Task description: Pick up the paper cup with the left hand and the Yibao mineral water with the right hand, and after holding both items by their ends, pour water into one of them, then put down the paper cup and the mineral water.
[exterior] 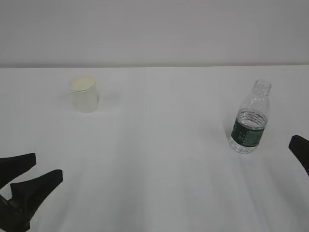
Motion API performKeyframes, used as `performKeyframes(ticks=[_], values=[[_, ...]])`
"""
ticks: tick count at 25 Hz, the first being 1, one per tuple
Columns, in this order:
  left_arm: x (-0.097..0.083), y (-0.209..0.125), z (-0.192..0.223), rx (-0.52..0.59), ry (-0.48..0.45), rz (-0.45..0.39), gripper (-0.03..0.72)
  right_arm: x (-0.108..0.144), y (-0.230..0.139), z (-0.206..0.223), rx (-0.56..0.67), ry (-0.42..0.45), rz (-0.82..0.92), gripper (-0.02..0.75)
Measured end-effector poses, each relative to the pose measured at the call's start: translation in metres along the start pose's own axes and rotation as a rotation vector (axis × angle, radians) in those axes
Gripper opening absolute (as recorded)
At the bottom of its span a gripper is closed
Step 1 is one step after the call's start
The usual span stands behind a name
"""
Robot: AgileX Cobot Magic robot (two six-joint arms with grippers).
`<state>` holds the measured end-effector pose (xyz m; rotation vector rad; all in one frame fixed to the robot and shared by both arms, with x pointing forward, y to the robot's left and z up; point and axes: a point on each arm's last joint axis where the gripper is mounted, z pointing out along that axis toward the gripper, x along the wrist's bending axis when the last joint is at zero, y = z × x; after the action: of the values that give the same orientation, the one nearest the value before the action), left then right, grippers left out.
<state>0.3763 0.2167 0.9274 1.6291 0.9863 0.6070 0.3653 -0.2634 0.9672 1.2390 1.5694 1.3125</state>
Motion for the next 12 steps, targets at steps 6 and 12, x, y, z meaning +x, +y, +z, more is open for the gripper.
performKeyframes(ticks=[6, 12], values=[[0.0028, 0.0029, 0.0014, -0.040, 0.029, -0.019, 0.603, 0.0000, 0.0001, 0.0000, -0.001, 0.000, 0.015, 0.499], [0.0058, 0.0047, 0.0013, -0.062, 0.060, -0.041, 0.652, 0.0000, 0.0001, 0.0000, -0.001, 0.000, 0.021, 0.606]])
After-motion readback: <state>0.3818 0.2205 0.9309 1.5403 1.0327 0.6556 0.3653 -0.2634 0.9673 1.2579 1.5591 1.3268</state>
